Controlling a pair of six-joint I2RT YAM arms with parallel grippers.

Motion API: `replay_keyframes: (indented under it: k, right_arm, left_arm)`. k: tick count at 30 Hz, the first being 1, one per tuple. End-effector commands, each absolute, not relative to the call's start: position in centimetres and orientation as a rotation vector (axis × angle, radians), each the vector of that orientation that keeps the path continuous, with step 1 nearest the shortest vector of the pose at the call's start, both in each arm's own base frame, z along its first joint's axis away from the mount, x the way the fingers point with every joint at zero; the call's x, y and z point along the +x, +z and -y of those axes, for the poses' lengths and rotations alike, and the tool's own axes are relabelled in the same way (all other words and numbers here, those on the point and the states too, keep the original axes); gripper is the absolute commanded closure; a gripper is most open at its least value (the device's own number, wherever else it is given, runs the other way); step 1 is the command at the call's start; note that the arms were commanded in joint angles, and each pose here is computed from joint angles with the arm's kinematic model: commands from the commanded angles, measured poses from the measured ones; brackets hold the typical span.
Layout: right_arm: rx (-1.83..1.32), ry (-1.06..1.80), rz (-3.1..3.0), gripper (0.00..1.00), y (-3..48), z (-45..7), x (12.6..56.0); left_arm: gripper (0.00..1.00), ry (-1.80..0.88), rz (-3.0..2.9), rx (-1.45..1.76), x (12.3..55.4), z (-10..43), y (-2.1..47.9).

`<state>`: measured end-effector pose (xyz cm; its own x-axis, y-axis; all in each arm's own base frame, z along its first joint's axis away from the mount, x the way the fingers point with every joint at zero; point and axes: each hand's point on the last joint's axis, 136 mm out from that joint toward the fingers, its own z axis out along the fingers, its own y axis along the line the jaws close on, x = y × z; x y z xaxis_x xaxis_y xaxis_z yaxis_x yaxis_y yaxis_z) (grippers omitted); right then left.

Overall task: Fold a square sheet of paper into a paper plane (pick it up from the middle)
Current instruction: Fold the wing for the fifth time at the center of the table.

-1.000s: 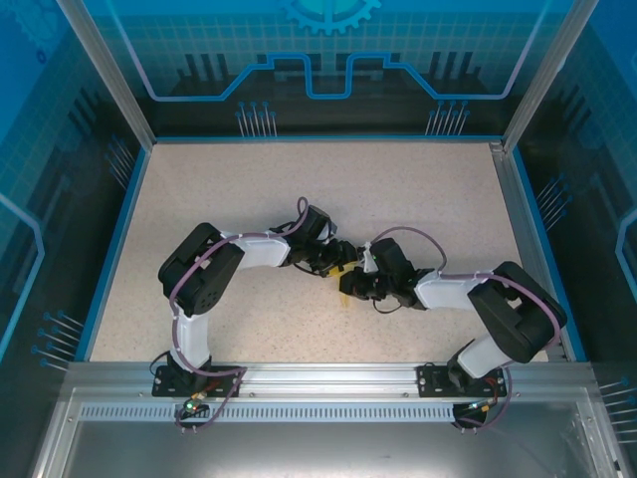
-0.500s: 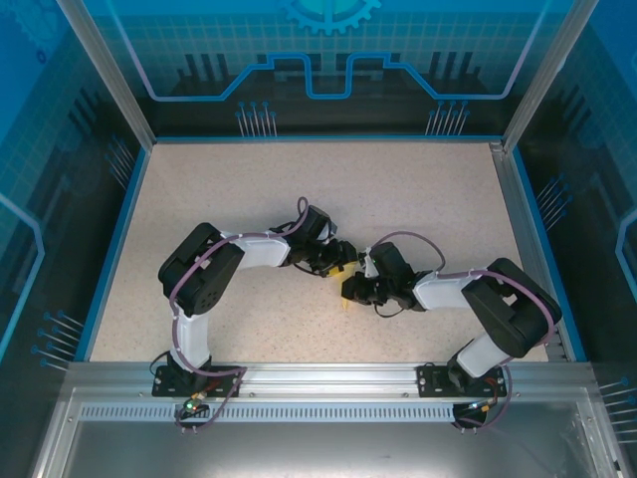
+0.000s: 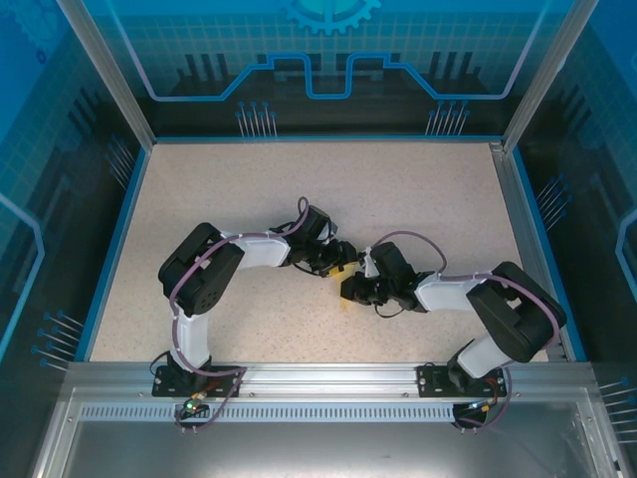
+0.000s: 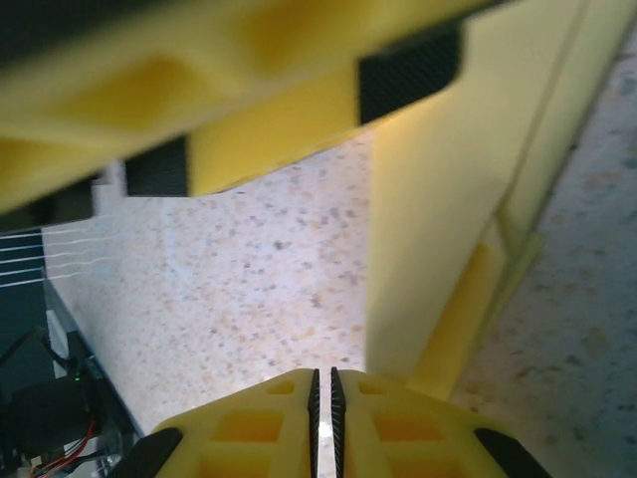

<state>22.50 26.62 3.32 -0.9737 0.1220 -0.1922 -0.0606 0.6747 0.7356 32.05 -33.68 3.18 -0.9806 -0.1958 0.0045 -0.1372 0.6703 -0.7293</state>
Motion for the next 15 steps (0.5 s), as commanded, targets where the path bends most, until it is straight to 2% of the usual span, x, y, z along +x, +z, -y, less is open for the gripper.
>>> replay_keyframes:
  k: [1, 15]
  right_arm:
    - [-0.016, 1.236, -2.665, 0.85, 4.3, -27.4, 21.4]
    - [0.023, 1.227, -2.749, 0.87, 0.7, -27.8, 20.5]
  left_arm:
    - [0.44, -1.156, -2.9, -0.299, 30.4, 32.9, 0.7]
    - [0.44, -1.155, -2.899, -0.304, 30.5, 32.9, 0.7]
